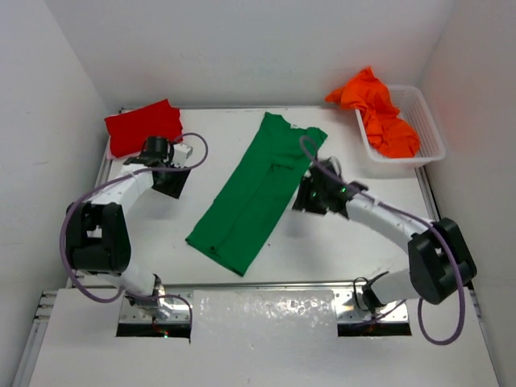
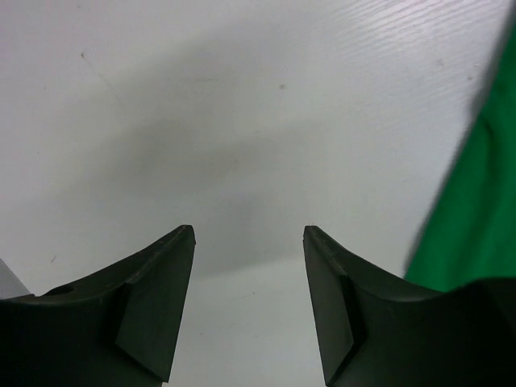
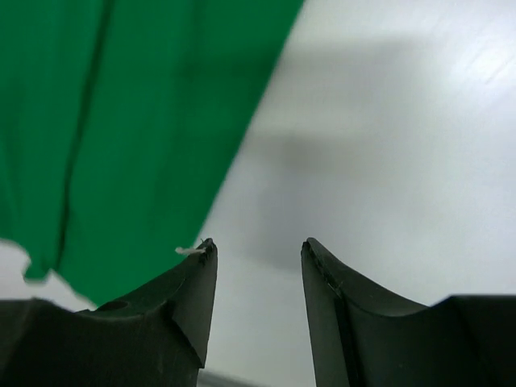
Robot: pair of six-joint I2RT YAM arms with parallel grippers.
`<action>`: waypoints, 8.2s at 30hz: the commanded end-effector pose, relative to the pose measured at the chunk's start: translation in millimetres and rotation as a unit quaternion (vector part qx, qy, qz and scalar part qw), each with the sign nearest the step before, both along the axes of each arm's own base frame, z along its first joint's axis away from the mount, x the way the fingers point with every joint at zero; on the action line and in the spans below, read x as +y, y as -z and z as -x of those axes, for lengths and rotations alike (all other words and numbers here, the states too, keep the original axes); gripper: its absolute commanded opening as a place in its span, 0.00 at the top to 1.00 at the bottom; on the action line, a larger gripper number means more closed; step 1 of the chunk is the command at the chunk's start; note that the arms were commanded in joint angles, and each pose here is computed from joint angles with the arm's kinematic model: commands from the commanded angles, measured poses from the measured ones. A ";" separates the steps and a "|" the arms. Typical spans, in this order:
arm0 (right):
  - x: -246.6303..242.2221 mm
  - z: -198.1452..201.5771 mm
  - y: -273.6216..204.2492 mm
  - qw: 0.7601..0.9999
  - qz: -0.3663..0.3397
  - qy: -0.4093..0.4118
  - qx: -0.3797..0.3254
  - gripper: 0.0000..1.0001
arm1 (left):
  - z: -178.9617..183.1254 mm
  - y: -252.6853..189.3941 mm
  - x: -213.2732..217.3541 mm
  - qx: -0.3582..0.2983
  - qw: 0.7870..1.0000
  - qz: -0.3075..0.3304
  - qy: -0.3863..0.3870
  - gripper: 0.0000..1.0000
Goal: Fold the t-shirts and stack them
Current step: Rotate the tshirt 90 degrees, then grab the bottom of the folded rectangular tshirt with both arms, then fold the folded rectangular tshirt in 1/3 of the way, then grab one side of the 2/3 rectangular tshirt with both arms
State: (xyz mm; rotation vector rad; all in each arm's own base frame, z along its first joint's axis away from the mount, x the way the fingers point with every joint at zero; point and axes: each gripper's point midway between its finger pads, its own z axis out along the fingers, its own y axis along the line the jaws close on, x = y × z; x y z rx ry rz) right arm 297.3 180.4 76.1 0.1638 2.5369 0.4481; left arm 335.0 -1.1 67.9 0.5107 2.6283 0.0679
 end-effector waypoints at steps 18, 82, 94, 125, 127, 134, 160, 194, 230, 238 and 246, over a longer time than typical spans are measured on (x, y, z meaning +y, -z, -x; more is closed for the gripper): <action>175.9 141.2 62.7 0.984 -0.146 -0.002 0.107 0.52 | 5.5 -43.8 -22.3 -0.097 0.994 0.033 0.024 0.46; -3.7 199.5 97.0 0.974 -0.113 -0.058 0.186 0.85 | 199.7 53.7 -251.6 -0.125 0.493 -0.089 0.857 1.00; -8.2 130.8 38.2 0.987 -0.115 -0.030 0.110 1.00 | 119.7 -36.3 -269.9 -0.160 0.685 0.000 0.711 1.00; -43.9 -123.1 14.6 0.992 -0.096 0.040 0.072 1.00 | -135.6 -45.7 -264.1 -0.230 0.853 0.022 0.467 1.00; -44.7 -125.9 20.9 0.992 -0.091 0.039 0.081 1.00 | -139.2 -44.4 -268.8 -0.237 0.852 0.030 0.465 1.00; -48.4 -132.3 33.8 0.991 -0.083 0.047 0.092 1.00 | -153.6 -32.1 -270.2 -0.248 0.859 0.031 0.447 1.00; -6.0 -150.8 -16.7 0.992 -0.062 -0.093 -0.066 0.81 | -201.1 -83.6 -207.9 -0.202 0.930 0.033 0.306 0.56; -46.4 -186.2 71.0 0.999 -0.049 0.007 0.015 0.91 | -195.5 38.4 -235.6 -0.148 0.971 0.074 0.174 0.61; -15.1 -24.2 61.8 0.988 -0.073 -0.020 0.137 0.41 | -17.8 46.4 -236.7 -0.088 0.771 -0.114 0.620 0.45; -6.3 -7.9 85.6 0.981 -0.085 -0.012 0.174 0.40 | -19.0 60.3 -236.8 -0.097 0.783 -0.111 0.605 0.47; -0.2 -10.6 94.1 0.978 -0.105 0.002 0.180 0.66 | -17.6 67.7 -236.0 -0.095 0.796 -0.102 0.589 0.88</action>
